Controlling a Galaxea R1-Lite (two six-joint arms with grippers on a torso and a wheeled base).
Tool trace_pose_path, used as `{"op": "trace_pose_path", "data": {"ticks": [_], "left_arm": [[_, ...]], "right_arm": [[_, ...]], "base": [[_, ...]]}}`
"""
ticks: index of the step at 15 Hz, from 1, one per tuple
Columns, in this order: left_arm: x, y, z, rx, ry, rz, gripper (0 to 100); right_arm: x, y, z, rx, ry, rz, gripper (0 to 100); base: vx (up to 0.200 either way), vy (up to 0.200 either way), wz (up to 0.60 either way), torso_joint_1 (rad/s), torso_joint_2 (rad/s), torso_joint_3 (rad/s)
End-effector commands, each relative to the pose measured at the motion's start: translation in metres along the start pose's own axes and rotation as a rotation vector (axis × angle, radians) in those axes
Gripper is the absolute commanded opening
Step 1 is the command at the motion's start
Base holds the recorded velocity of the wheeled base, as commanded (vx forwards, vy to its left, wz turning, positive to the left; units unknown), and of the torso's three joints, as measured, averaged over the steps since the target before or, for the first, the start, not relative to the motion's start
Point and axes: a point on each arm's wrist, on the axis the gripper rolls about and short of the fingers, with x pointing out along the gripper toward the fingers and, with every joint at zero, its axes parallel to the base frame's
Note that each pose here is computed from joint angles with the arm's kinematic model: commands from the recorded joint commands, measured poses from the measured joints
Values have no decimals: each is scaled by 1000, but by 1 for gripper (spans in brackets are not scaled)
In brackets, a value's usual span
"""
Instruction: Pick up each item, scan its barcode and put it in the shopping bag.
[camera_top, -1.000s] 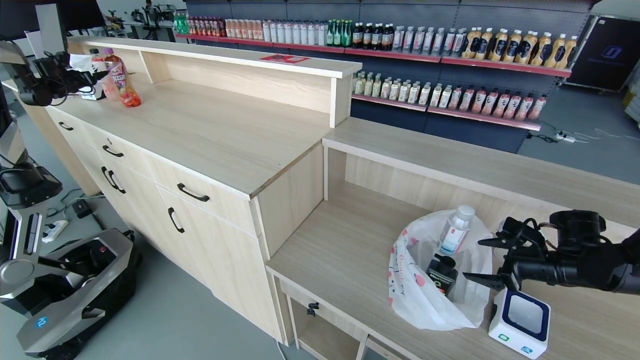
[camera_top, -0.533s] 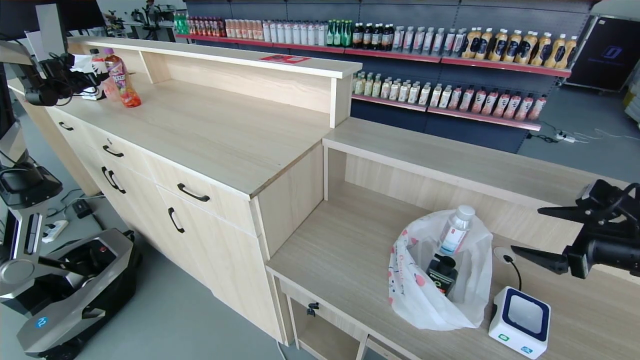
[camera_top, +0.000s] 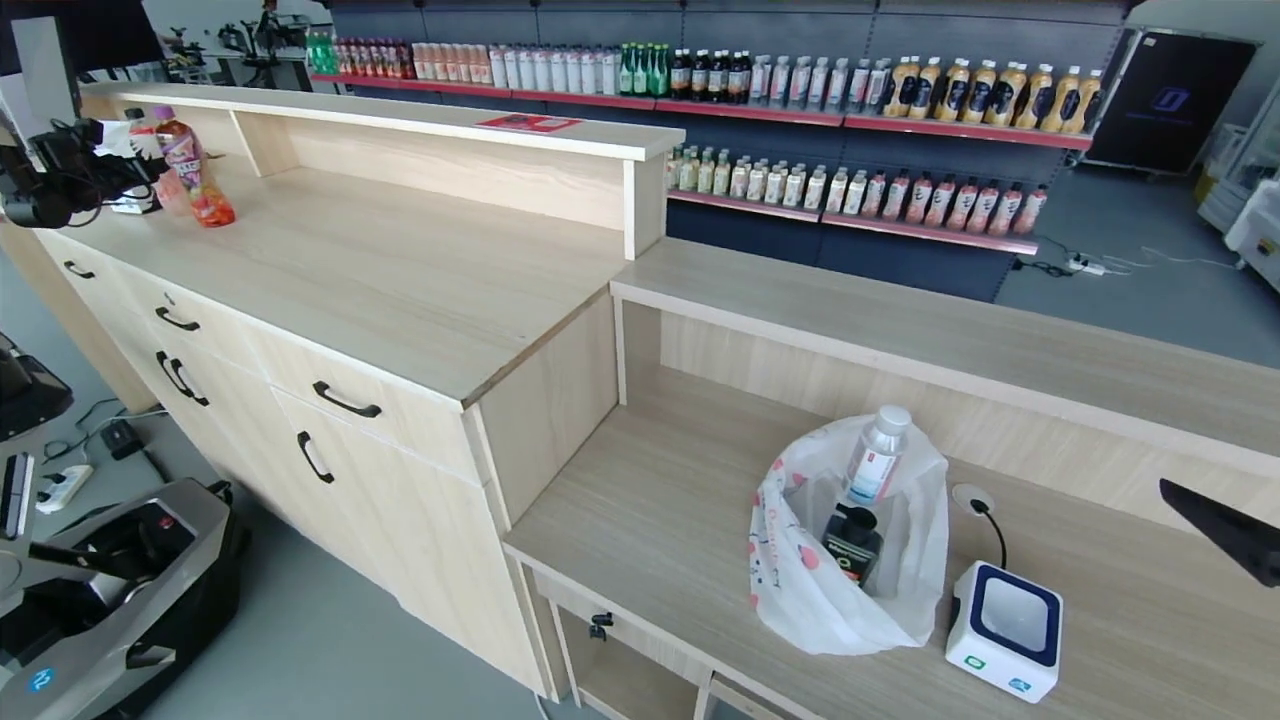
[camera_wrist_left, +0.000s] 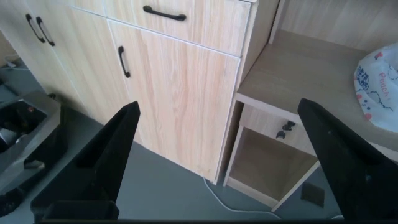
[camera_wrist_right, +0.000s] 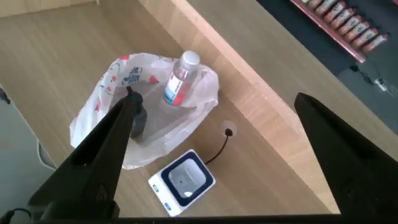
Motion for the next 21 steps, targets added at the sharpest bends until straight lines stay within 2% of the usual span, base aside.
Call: {"op": "trace_pose_path", "data": {"ticks": [1, 3, 7, 9, 10, 13, 14, 19, 21], "left_arm": [[0, 0, 0, -1, 1, 0, 100], [0, 0, 0, -1, 1, 0, 100], [0, 0, 0, -1, 1, 0, 100], [0, 0, 0, -1, 1, 0, 100], [0, 0, 0, -1, 1, 0, 100], [0, 0, 0, -1, 1, 0, 100], [0, 0, 0, -1, 1, 0, 100], [0, 0, 0, -1, 1, 0, 100], [0, 0, 0, -1, 1, 0, 100]], "right_arm": [[-17, 5, 11, 20, -49, -63, 100], [-25, 7, 10, 71, -25, -121, 100], [-46, 16, 4, 132, -4, -140, 100], [-55, 27, -14, 175, 49, -191, 100], [-60, 37, -29, 214, 58, -179, 100], [-82, 71, -76, 357, -18, -147, 100], [-88, 74, -81, 357, -42, -168, 100], [-112, 93, -108, 366, -47, -134, 100], [-112, 95, -111, 380, -20, -139, 100]], "base": [[0, 0, -600, 7, 7, 2], [0, 0, -600, 5, 2, 7], [0, 0, -600, 2, 5, 8], [0, 0, -600, 2, 0, -2], [0, 0, 0, 0, 0, 0], [0, 0, 0, 0, 0, 0], [0, 0, 0, 0, 0, 0], [0, 0, 0, 0, 0, 0], [0, 0, 0, 0, 0, 0]]}}
